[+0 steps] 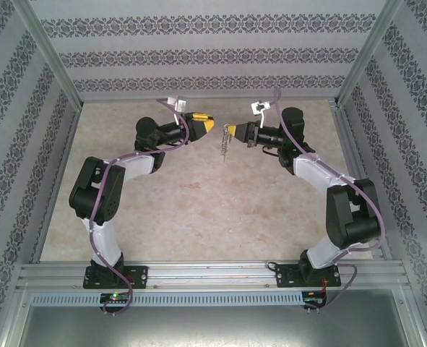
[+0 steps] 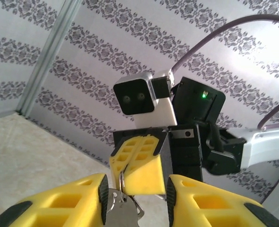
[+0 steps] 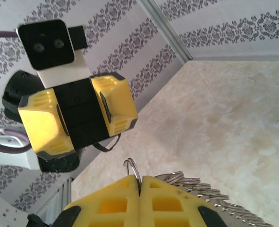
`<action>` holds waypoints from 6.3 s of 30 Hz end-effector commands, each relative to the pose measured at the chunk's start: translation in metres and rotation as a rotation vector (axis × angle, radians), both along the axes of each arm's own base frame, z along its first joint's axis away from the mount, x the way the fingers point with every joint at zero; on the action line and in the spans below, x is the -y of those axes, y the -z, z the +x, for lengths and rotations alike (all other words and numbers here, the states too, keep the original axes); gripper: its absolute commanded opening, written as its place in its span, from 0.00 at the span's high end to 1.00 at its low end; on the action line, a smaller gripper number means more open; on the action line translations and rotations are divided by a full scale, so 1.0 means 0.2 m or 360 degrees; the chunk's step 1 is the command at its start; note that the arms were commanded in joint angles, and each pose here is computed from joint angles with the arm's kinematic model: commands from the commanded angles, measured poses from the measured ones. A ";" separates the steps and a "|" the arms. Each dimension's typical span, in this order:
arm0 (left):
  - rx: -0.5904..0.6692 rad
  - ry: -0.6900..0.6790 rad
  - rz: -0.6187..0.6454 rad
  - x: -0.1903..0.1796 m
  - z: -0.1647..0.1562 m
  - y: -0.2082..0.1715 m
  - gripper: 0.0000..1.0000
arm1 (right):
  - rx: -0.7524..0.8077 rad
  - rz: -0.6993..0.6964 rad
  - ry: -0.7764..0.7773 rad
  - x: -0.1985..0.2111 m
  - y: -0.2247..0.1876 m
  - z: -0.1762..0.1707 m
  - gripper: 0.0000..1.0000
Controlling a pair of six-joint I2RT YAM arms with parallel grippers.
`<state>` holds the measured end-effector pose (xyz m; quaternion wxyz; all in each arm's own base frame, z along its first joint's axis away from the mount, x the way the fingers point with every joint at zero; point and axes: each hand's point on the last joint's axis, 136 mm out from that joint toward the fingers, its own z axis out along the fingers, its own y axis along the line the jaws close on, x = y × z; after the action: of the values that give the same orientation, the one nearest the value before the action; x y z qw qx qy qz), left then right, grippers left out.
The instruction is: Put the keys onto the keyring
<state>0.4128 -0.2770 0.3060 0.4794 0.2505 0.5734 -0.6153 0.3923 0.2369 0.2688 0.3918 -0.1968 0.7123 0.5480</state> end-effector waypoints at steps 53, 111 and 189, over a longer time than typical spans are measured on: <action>-0.0144 0.0545 0.0249 0.07 0.03 0.13 0.69 | 0.0134 -0.0446 -0.0483 -0.19 0.02 0.04 1.00; -0.0069 0.0403 0.0341 0.09 0.04 0.13 0.80 | 0.0117 -0.0456 -0.0389 -0.11 0.03 0.09 1.00; 0.0000 0.0333 0.0175 0.10 0.03 -0.04 1.00 | 0.0267 -0.0002 -0.0361 -0.04 0.05 0.02 0.90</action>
<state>0.4264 -0.2935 0.2958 0.3803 0.3033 0.6053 -0.6301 0.4031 0.2444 0.2499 0.3767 -0.2986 0.6700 0.5657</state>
